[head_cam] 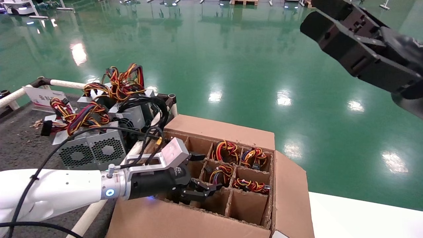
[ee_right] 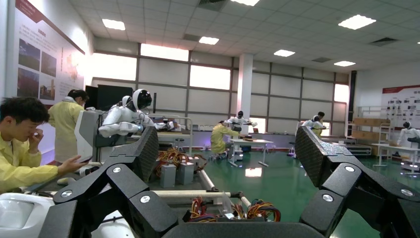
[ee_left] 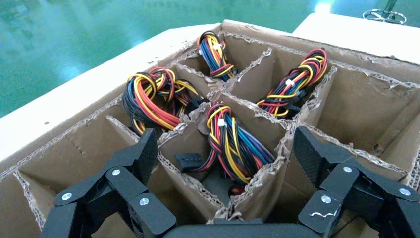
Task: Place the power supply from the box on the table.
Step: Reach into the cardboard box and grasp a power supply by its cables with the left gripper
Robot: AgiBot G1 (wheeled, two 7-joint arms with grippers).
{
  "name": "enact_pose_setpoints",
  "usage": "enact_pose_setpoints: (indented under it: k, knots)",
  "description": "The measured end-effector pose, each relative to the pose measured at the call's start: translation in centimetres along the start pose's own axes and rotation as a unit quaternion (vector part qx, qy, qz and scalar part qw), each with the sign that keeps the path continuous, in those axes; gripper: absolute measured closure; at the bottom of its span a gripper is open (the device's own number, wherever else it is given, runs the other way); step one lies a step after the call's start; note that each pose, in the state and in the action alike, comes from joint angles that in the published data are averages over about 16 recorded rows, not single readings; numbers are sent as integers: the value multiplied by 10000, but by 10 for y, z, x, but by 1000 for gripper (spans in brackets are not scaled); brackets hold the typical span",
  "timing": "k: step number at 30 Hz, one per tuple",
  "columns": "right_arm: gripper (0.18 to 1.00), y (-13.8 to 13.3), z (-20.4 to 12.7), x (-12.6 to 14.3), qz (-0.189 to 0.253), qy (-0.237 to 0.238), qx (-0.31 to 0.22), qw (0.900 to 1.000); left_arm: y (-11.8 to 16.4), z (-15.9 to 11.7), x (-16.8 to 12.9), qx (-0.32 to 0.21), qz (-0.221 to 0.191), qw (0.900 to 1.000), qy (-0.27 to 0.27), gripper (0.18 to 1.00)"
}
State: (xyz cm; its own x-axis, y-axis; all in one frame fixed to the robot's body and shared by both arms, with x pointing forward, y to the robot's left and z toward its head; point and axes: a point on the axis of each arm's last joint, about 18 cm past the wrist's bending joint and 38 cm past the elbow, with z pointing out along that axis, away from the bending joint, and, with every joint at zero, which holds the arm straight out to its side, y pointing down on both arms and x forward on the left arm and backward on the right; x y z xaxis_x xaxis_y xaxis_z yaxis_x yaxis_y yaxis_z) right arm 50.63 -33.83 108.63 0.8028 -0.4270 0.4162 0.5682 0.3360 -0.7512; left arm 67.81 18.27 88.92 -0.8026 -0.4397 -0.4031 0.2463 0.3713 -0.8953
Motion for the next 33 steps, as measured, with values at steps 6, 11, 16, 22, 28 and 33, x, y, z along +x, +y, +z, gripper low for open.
enact_pose_setpoints:
  k: [6,11,16,22,28,33]
  knots:
    - [181,0,0,0,0,0,0,10000,-2,4,1,22,22,10000,19,186]
    - [181,0,0,0,0,0,0,10000,-3,7,1,38,37,10000,30,186]
    - [181,0,0,0,0,0,0,10000,-3,10,1,50,51,10000,32,186]
    - [181,0,0,0,0,0,0,10000,-4,12,0,59,65,10000,19,188]
    - [181,0,0,0,0,0,0,10000,-3,15,-1,60,74,10000,1,189]
    - [181,0,0,0,0,0,0,10000,-2,17,-2,57,78,10000,-13,220]
